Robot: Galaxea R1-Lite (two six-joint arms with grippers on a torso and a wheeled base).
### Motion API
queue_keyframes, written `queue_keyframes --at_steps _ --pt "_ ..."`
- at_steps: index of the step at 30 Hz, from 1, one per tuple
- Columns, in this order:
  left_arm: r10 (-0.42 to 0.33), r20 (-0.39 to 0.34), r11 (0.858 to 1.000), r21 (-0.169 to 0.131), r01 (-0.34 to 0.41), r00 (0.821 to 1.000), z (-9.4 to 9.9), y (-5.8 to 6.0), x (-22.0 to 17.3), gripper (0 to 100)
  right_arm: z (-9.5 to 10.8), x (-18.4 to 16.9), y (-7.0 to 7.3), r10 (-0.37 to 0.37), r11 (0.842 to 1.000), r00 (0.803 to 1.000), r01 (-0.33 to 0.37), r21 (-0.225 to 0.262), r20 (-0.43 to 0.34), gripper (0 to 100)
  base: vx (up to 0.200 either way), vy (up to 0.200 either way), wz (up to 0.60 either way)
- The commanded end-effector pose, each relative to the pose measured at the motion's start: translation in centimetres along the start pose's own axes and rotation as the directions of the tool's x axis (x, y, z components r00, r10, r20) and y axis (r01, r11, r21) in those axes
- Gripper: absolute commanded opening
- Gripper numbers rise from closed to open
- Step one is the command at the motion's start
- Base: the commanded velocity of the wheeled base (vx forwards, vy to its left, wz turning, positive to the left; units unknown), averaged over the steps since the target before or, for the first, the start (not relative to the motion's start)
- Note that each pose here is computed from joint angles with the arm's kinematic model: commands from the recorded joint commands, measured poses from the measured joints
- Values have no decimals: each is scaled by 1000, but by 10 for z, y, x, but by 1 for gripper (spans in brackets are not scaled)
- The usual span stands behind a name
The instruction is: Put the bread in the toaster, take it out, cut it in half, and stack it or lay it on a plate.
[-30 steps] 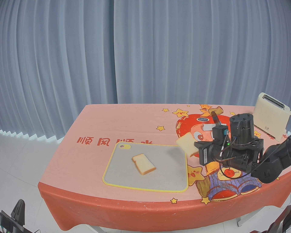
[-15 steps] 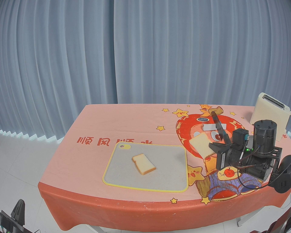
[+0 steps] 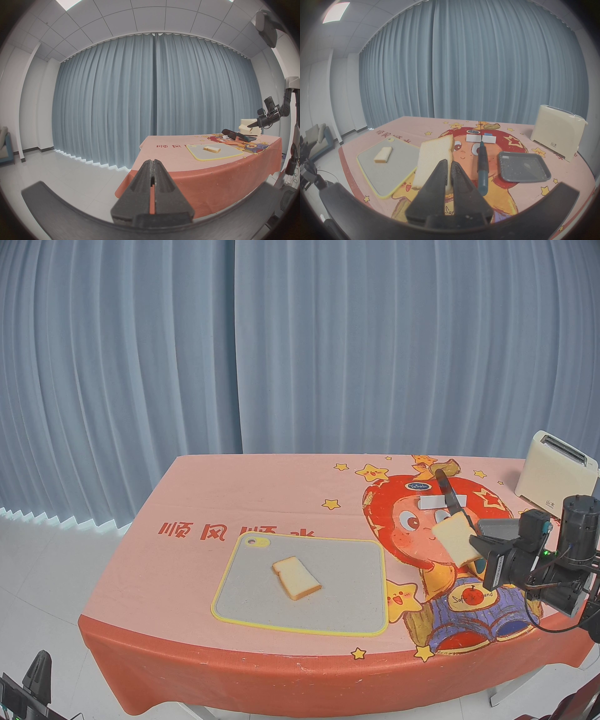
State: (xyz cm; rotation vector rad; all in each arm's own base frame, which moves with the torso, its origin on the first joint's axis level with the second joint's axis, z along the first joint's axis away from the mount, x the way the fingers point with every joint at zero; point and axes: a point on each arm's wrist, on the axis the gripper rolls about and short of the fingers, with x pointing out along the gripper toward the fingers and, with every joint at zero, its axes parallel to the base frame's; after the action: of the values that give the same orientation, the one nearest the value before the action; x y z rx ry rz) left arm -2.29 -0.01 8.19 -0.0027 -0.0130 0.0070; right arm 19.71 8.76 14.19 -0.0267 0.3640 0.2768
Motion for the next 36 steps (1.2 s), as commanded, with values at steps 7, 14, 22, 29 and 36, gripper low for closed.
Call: queue_keyframes --at_steps 7,14,22,29,36 --pt "5 -2 1000 -6 -5 1000 -5 0 0 0 6 -16 1 5 1000 998 -6 7 55 0 0 0 0" --pt "7 -2 1000 -6 -7 1000 -5 0 0 0 6 -19 0 8 1000 998 -8 6 64 0 0 0 0" --pt "7 -2 1000 -6 -7 1000 -5 0 0 0 5 -21 0 15 1000 998 -15 5 62 0 0 0 0" --pt "8 -2 1000 -3 -8 1000 -5 0 0 0 5 -22 3 19 1000 998 -19 1 65 0 0 -114 0" --pt "8 -2 1000 -6 -8 1000 -5 0 0 0 7 -23 2 17 1000 997 -17 1 74 0 0 -200 0"
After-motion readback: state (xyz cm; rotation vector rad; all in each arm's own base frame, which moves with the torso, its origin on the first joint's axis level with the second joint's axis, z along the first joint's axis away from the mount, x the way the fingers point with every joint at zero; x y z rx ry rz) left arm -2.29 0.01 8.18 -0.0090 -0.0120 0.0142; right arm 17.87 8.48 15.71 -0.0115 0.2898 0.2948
